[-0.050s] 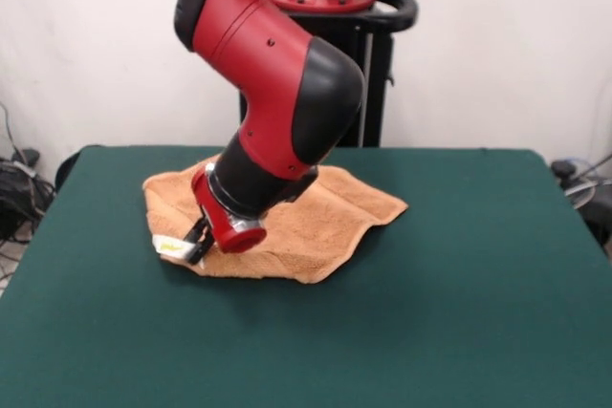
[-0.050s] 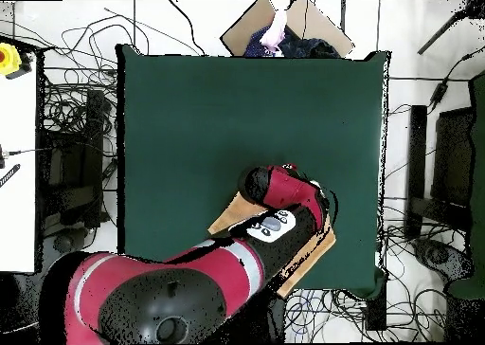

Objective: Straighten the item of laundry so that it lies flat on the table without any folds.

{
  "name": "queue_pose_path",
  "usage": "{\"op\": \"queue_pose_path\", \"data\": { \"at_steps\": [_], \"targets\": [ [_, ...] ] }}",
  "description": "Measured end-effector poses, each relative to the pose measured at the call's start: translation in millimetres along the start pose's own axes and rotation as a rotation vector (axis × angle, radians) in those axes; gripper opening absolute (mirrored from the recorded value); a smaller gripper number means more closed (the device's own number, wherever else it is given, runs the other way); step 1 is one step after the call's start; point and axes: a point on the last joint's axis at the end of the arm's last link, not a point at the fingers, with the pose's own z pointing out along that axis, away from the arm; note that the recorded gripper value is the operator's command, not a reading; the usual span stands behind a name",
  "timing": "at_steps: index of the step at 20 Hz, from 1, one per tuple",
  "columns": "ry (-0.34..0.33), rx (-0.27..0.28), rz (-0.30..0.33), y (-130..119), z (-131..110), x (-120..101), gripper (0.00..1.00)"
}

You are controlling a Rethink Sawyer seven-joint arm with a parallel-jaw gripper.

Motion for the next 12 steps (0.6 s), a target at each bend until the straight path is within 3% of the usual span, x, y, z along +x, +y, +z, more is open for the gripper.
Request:
{"op": "queue_pose_path", "data": {
  "at_steps": [12],
  "targets": [
    [0.026,-0.066,-0.061,14.9,1.6,1.5,0.0]
  ]
}}
